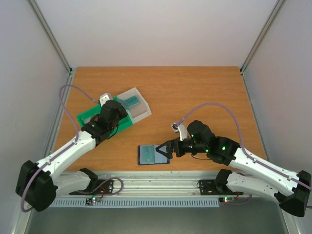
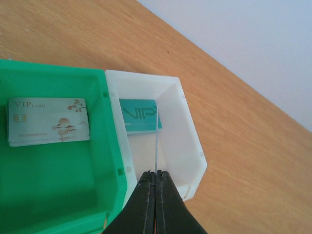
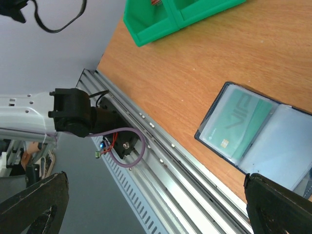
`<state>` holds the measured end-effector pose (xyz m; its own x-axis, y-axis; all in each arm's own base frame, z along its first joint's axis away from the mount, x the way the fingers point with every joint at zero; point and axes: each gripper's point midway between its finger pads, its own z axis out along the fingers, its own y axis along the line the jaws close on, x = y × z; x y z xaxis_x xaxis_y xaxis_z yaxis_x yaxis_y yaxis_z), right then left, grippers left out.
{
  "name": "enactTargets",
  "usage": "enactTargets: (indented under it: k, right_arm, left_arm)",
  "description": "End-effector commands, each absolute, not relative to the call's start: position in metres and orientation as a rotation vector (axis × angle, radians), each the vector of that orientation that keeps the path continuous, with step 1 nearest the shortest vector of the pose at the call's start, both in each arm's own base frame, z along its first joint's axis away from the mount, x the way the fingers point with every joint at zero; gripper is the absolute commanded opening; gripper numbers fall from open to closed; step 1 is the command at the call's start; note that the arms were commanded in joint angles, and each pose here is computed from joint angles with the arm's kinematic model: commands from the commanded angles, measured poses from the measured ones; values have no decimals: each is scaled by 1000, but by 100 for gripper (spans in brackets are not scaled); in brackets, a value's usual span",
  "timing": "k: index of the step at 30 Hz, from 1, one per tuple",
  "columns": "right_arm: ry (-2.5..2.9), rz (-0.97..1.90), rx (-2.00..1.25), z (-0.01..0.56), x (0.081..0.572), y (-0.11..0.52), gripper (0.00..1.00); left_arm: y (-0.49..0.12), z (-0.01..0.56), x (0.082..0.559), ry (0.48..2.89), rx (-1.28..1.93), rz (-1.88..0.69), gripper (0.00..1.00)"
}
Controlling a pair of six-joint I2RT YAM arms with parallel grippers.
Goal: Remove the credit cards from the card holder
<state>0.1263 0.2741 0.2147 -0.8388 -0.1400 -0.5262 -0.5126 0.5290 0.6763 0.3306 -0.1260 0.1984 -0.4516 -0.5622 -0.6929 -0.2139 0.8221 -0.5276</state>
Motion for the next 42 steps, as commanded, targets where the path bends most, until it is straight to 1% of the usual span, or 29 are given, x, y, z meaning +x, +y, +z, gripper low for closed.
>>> enactTargets:
  k: [1,9,19,29,35,42]
  right_arm:
    - [2315,1252,-543,230,131,279,98]
    - [2347,1202,-527,226,133,274,98]
    - [2337,1110,-552,231,141,269,98]
    - [2351,1039,-555,226,146,265,98]
    - [2343,1006,-526,226,151,261,99]
    - [2359,900,-480,225,160,250,98]
  left_arm:
    - [-123,216,359,1921,-713,-527,1]
    - [-127,193,398,1910,-863,-549,0]
    - [-133,183,433,1890,-853,-521,0]
    - [-146,155,455,1935,-854,-503,1]
    - [-149,152,463,1941,-823,-477,0]
    - [-147,147,466,1938,-810,-446,0]
